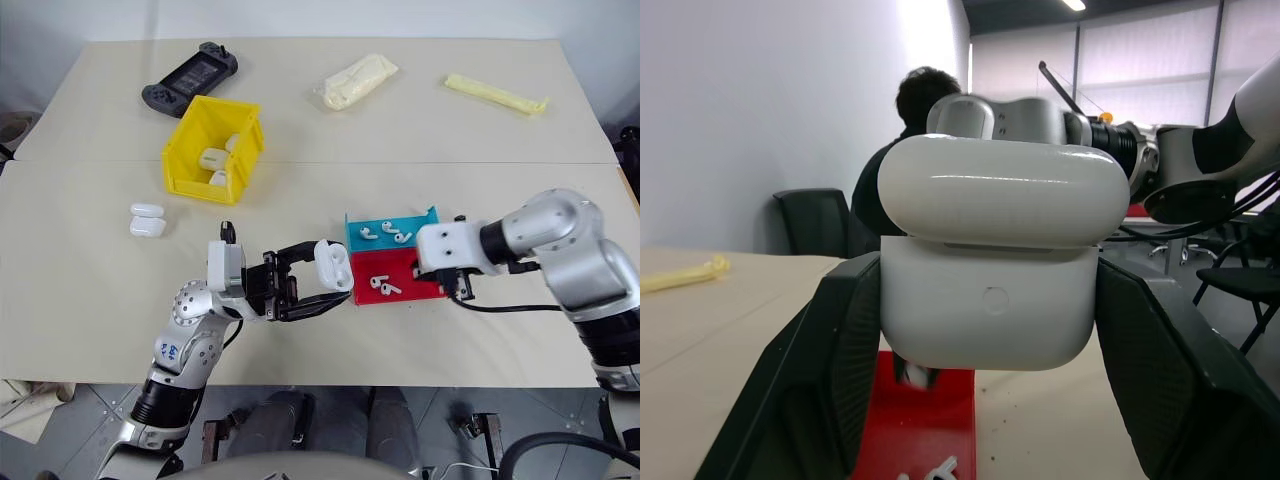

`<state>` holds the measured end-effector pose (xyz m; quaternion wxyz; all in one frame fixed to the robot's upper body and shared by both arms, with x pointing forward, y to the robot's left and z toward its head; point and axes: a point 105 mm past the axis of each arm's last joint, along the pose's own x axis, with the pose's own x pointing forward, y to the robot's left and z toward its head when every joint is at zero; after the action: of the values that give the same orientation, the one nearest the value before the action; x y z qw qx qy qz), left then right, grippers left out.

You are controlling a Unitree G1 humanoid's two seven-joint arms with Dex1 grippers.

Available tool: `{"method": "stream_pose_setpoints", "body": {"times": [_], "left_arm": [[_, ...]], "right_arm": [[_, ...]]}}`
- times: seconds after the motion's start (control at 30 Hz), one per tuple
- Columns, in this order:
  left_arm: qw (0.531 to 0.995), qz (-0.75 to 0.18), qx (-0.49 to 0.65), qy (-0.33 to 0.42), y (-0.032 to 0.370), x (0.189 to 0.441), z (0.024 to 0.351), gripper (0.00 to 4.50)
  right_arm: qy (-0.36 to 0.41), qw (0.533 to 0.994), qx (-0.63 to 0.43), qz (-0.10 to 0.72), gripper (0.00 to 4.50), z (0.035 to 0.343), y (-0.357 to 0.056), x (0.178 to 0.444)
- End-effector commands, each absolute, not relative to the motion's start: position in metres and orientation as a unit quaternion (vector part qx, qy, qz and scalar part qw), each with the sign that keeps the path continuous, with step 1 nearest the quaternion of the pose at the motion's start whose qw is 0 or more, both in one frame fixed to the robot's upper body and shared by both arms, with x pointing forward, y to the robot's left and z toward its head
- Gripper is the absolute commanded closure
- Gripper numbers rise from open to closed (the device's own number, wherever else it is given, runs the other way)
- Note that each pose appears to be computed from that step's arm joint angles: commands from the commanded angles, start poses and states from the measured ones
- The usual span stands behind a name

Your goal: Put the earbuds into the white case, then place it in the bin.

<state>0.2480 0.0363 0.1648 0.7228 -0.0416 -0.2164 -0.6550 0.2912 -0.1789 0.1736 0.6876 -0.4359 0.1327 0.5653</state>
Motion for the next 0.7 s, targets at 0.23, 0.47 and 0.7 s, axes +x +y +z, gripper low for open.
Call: {"method": "stream_pose_setpoints", "body": {"times": [0.23, 0.47, 0.7], "left_arm": [[0.687, -0.688, -0.048, -0.231, 0.038, 0.254, 0.173, 1.70], [0.680, -0.693, -0.050, -0.234, 0.041, 0.256, 0.182, 1.70], [0.680, -0.689, -0.060, -0.241, 0.040, 0.258, 0.194, 1.70]], "right_arm": [[-0.129, 0.829, -0.148, 0.525, 4.06, 0.225, -0.133, 0.269], [-0.233, 0.839, 0.012, 0.492, 4.06, 0.245, -0.108, 0.251], [-0.247, 0.829, 0.090, 0.494, 4.06, 0.248, -0.094, 0.244]]}}
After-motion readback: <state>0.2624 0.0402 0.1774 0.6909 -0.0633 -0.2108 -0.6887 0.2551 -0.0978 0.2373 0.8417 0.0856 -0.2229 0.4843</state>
